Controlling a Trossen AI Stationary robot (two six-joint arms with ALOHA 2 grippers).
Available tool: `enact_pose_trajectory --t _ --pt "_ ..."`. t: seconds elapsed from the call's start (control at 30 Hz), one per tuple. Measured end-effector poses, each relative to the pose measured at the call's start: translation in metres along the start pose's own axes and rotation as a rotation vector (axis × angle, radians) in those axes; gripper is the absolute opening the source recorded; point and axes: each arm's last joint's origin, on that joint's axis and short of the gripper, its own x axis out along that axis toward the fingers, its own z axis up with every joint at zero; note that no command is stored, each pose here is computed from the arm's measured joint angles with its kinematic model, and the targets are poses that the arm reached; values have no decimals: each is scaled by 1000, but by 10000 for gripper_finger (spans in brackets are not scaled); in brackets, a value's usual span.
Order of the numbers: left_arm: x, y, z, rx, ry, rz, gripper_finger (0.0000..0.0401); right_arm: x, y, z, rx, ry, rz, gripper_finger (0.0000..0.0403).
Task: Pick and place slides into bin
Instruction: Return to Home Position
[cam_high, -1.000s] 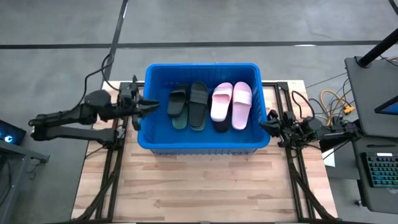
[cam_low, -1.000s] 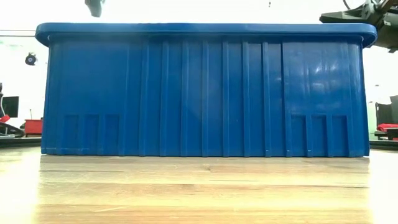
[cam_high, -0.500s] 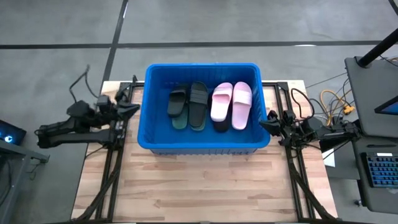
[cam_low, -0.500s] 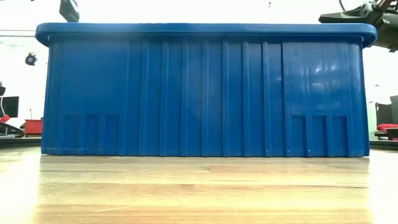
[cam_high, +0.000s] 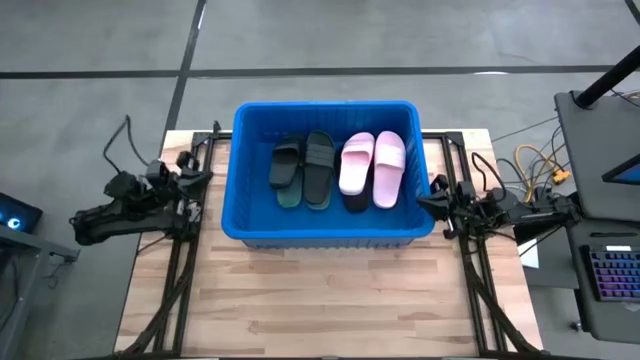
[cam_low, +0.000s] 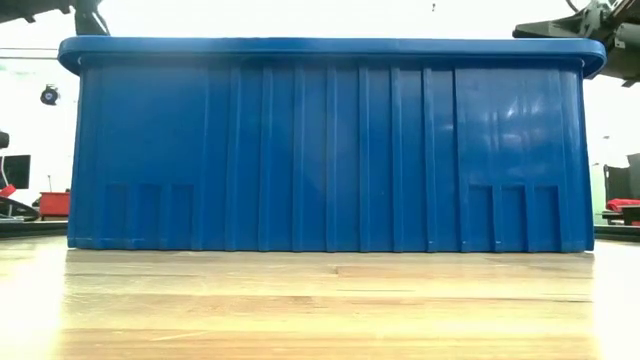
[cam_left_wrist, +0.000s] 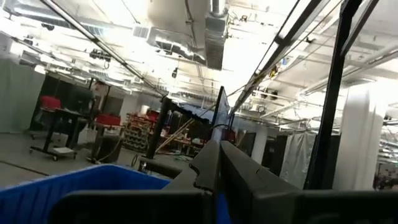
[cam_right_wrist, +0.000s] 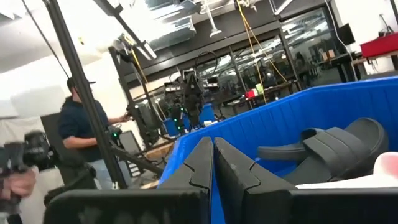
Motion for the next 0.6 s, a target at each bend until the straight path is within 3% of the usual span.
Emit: enact_pose_trajectory --t 0.1,0.3,0.43,0.6 --pt "2 3 -14 2 31 -8 0 0 0 0 18 -1 -3 9" --pt "8 4 -34 14 -71 -128 0 0 0 0 -12 1 0 8" --pt "6 8 -48 93 -151 -144 0 0 0 0 -12 1 -1 8" --pt "2 13 -66 112 -133 -139 0 0 0 0 -12 1 -1 8"
